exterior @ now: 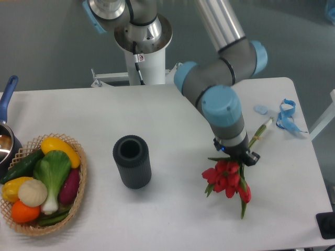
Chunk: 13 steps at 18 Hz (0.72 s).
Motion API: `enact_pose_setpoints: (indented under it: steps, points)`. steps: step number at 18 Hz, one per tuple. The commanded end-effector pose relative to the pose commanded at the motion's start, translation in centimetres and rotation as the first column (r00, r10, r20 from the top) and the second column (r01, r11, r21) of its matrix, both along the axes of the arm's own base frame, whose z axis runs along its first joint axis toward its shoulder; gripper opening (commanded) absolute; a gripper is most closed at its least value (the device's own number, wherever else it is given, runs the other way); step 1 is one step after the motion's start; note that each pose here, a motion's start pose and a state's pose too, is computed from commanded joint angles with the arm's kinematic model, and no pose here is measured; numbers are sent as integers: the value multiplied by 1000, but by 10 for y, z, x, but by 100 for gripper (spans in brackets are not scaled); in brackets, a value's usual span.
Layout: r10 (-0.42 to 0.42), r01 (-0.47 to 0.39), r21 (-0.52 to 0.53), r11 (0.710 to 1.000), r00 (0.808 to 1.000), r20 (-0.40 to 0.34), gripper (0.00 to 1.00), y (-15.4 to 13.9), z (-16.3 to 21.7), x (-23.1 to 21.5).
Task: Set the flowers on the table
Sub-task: 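Swing the held tulips down and lower them onto the table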
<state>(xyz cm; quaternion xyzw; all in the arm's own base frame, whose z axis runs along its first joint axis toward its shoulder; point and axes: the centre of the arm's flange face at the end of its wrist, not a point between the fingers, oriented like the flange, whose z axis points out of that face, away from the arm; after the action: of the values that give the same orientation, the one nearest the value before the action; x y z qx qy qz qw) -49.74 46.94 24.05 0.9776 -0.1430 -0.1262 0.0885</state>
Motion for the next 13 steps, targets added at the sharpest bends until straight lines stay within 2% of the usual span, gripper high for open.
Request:
enact_pose_setpoints:
  steps: [6, 7, 8, 9, 13]
  points:
    - [1, -1, -7, 1000, 1000, 13, 30, 5, -15, -7]
    - [0, 0, -6, 1000, 1000, 14, 42, 5, -16, -6]
    - [-5, 5, -6, 1000, 1000, 13, 83, 5, -15, -7]
    - [-15, 15, -4, 1000, 1000, 8, 100, 5, -11, -7]
    - [-19, 21, 40, 999, 998, -53, 100, 5, 28, -6]
